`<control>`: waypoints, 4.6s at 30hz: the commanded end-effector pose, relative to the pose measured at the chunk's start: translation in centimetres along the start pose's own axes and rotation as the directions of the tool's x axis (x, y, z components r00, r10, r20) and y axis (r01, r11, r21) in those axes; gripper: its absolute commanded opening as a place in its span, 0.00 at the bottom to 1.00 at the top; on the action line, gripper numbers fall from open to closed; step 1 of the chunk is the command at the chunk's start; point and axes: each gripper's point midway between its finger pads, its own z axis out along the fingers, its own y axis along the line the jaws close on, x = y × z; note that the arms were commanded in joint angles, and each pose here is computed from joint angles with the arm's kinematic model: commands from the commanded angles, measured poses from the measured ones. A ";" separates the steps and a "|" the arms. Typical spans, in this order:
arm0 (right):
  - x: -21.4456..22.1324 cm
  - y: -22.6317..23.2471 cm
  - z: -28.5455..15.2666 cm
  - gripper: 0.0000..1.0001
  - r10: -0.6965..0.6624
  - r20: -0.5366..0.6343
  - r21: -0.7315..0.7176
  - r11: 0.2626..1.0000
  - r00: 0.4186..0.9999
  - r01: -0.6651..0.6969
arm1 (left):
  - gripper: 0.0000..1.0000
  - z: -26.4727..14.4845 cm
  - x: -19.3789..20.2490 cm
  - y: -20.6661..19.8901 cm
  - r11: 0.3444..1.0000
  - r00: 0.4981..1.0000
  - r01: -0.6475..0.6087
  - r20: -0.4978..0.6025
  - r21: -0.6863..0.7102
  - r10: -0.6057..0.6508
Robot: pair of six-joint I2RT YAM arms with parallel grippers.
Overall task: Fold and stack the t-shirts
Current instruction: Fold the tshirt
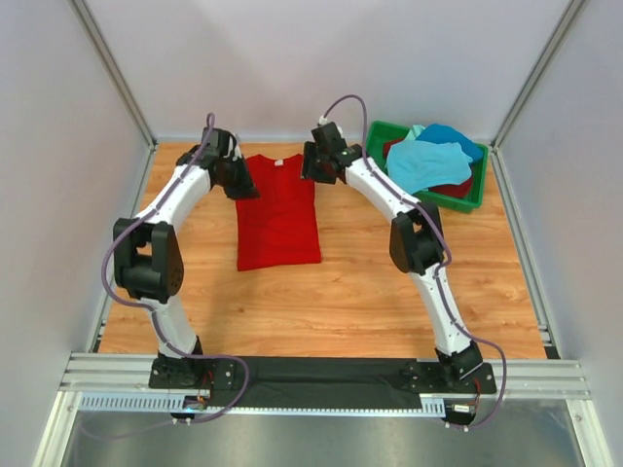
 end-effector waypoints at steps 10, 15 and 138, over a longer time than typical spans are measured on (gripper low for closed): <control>7.0 10.4 -6.5 0.21 -0.038 -0.316 -0.548 0.823 0.948 -0.150 | 0.06 4.8 4.9 0.0 0.979 0.989 0.075 -0.137 0.190 -0.049; 9.2 9.9 -4.7 0.18 -0.017 -0.379 -0.564 0.797 0.925 -0.216 | 0.05 7.3 5.3 1.1 0.974 0.981 0.122 -0.169 0.193 -0.090; 29.9 4.3 -15.6 0.00 -0.219 -0.763 -0.482 0.820 0.608 -0.310 | 0.00 -1.7 26.6 5.8 0.963 0.797 0.261 -0.549 -0.065 -0.253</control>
